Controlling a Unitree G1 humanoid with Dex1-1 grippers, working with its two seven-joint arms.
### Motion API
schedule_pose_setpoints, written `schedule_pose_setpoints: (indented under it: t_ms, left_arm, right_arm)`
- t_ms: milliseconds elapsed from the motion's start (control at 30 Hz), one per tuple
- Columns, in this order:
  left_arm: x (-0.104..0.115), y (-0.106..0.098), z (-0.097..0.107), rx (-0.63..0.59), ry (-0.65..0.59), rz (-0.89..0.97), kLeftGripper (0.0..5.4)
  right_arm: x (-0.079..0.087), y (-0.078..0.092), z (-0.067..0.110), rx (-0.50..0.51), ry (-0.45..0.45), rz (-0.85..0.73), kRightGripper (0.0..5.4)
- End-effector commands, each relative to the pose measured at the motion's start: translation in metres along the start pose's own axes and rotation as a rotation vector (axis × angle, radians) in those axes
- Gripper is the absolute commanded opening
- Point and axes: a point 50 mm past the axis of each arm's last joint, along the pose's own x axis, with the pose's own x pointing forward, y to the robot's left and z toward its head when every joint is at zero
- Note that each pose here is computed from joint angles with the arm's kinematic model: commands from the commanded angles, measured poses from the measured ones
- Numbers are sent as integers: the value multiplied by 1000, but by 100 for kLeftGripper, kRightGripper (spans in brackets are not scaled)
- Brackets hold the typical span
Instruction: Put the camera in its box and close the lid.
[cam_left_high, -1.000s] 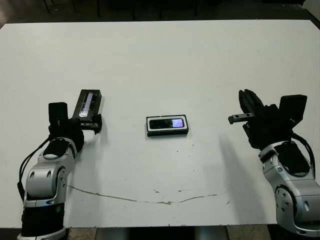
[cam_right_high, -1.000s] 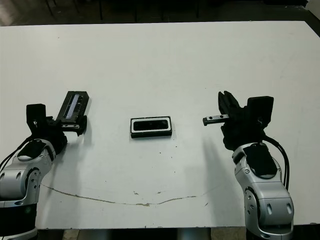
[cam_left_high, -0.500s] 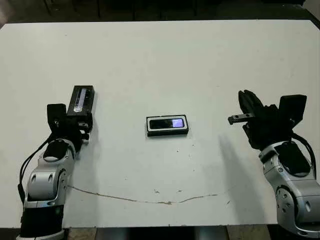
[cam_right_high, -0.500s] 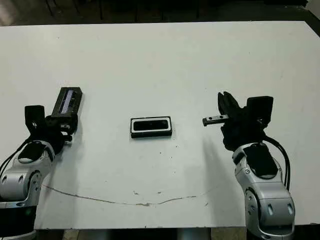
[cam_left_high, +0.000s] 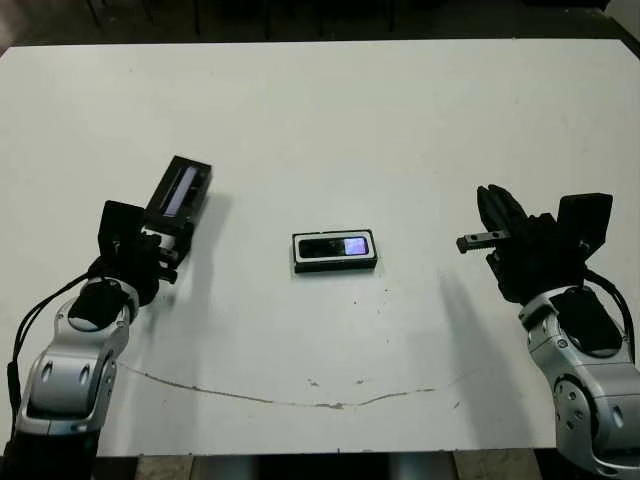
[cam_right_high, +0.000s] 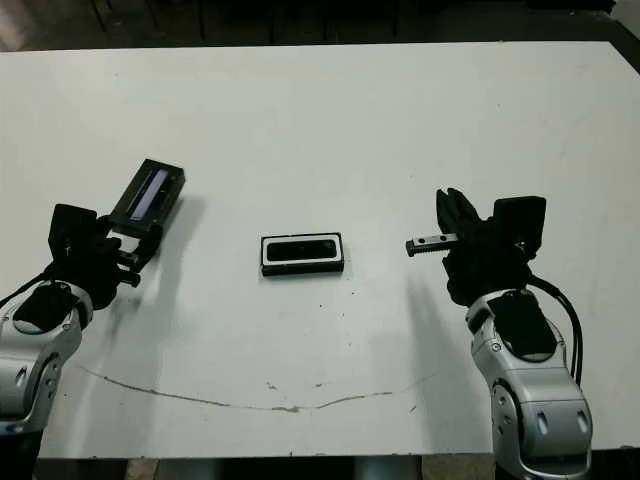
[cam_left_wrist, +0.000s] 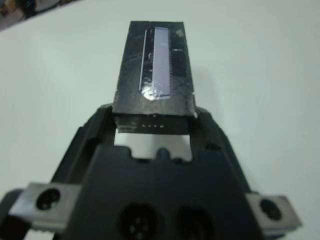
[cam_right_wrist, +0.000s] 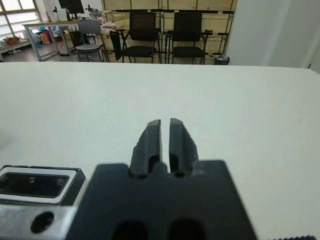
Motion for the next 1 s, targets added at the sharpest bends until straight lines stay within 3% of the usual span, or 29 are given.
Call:
schedule_pose_setpoints:
  t_ms: [33,233,433,667,1000]
  left_arm:
    - [-11,-8,6,30,-43,-35,268]
    - [-24,-12,28,63,-159,-110,268]
    - [-22,-2,42,54,-201,-320,268]
    - [-4,11,51,83,-174,-569,268]
    - [30,8,54,99,-105,-816,268]
  right_arm:
    - [-2,0,-6,-1,31,-2,0]
    - [-3,-1,-6,0,35,-3,0]
    - [-2,-3,-5,6,27,8,0]
    - [3,-11,-5,9,19,50,0]
    - [7,-19,-6,53,36,109,0]
